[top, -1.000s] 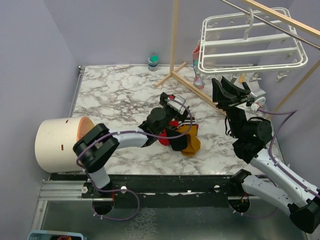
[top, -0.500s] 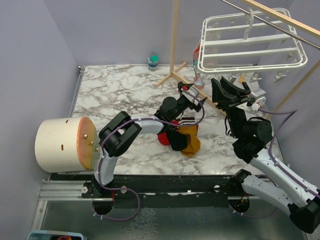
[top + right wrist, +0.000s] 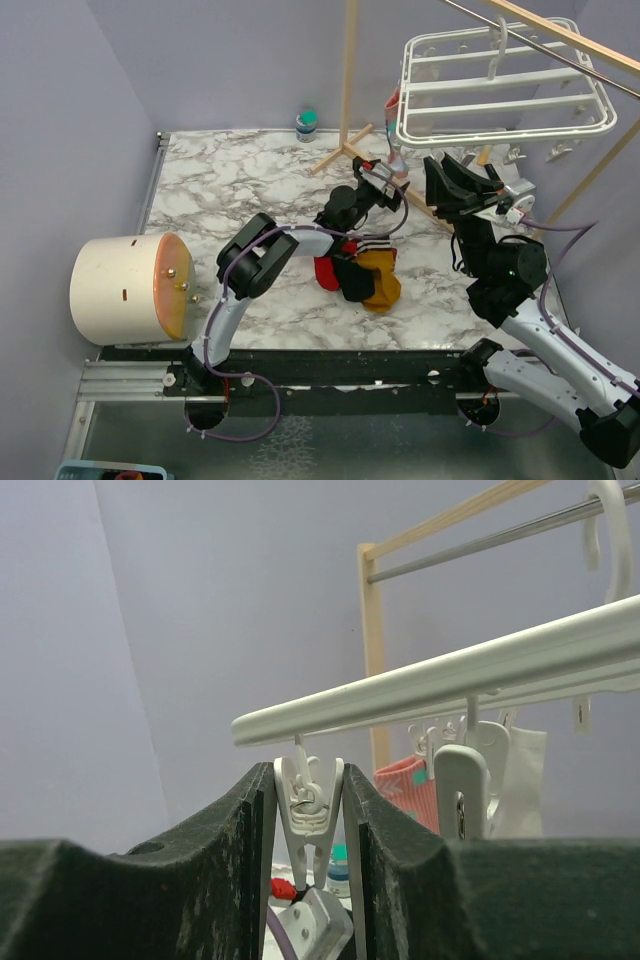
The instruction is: Remove the socks clipped to the hanger
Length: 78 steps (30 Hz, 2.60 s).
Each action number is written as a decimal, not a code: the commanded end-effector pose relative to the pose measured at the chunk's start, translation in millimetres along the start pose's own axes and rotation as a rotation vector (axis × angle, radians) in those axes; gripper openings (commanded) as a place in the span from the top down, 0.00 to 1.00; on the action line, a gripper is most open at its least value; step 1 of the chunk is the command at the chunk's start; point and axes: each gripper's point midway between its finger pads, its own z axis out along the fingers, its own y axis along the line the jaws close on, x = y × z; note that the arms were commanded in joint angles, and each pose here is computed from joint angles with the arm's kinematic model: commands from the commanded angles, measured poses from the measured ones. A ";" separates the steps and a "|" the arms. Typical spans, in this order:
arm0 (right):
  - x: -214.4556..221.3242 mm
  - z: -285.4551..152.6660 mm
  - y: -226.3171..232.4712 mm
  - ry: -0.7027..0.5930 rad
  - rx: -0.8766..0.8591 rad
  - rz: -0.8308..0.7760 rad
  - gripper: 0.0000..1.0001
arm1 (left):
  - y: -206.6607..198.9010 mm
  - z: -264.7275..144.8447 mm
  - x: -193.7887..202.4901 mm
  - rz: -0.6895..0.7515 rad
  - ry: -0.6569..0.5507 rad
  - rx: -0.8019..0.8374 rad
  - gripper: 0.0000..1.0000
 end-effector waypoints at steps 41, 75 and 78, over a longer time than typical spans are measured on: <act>49.2 -62.0 -23.9 0.177 0.111 0.064 0.00 | 49.1 -10.3 -56.6 -0.070 -0.142 0.067 1.00; 202.0 -149.6 1.6 0.597 0.057 0.245 0.00 | 24.0 -190.2 -111.4 -0.191 -0.032 0.063 1.00; 197.9 -144.1 3.3 0.582 0.037 0.226 0.00 | 9.6 -201.9 -115.3 -0.215 -0.035 0.095 1.00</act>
